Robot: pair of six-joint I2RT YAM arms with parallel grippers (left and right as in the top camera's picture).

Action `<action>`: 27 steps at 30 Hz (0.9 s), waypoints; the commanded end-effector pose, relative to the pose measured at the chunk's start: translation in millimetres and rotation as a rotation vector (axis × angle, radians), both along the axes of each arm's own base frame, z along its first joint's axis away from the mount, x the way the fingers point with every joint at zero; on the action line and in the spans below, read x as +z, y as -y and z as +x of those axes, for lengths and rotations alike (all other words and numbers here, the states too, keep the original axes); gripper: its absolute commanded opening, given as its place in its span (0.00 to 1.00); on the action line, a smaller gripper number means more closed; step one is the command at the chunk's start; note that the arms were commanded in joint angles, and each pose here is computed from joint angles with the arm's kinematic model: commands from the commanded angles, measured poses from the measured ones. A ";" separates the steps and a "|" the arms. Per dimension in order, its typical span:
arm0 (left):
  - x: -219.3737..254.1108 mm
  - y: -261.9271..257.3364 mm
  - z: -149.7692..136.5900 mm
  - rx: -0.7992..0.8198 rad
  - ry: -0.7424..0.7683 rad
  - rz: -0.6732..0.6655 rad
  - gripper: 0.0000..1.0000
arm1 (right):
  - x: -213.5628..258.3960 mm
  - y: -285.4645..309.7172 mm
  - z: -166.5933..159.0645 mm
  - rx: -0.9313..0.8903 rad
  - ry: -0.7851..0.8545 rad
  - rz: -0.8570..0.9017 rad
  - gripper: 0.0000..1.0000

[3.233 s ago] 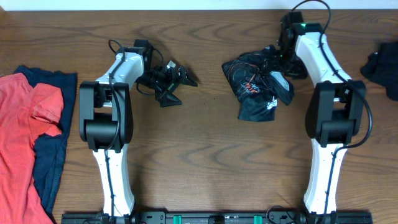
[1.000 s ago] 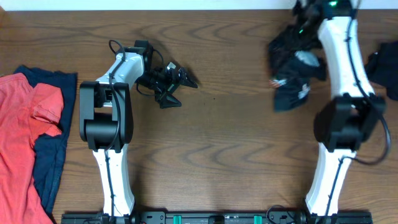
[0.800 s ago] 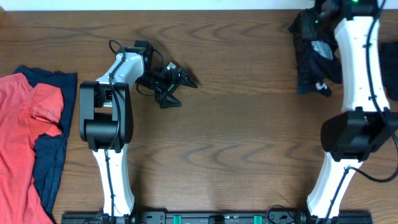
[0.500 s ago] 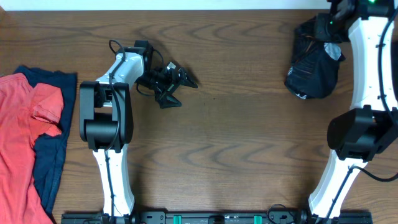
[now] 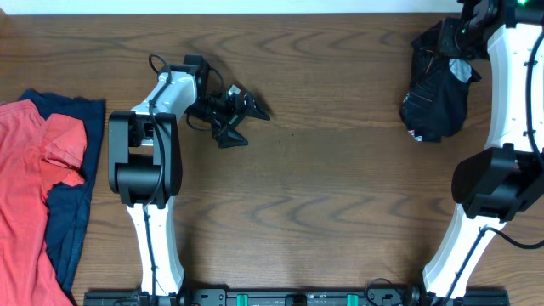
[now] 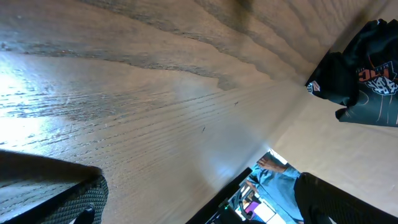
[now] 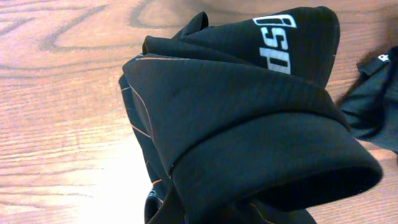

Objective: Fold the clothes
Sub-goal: 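Lift and carry the bundle to the upper right with the right gripper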

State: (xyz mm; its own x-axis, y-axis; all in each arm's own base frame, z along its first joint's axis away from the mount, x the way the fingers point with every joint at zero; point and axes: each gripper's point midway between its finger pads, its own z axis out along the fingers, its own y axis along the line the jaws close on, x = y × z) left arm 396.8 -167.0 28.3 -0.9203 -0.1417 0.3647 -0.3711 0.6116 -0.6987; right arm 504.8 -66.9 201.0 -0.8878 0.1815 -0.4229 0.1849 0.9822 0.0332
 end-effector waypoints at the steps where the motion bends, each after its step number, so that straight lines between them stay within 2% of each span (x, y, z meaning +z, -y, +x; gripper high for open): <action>1: -51.1 -17.0 -19.4 -0.042 -0.067 0.138 0.98 | 3.0 -0.2 0.9 -0.009 0.010 0.014 0.01; 20: -51.1 -17.1 -19.4 -0.042 -0.067 0.138 0.98 | 0.5 56.2 -13.2 -0.116 -0.006 0.014 0.01; 27: -51.2 -17.1 -19.2 -0.042 -0.066 0.138 0.98 | 0.3 74.0 -19.6 -0.146 -0.001 0.067 0.01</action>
State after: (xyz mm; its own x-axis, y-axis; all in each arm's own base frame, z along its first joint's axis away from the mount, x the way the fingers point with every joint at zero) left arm 396.8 -167.0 28.3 -0.9201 -0.1419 0.3649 -0.3714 0.6116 -0.6986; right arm 486.0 -136.5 199.2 -0.8578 0.3191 -0.4031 0.3195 0.9451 0.0682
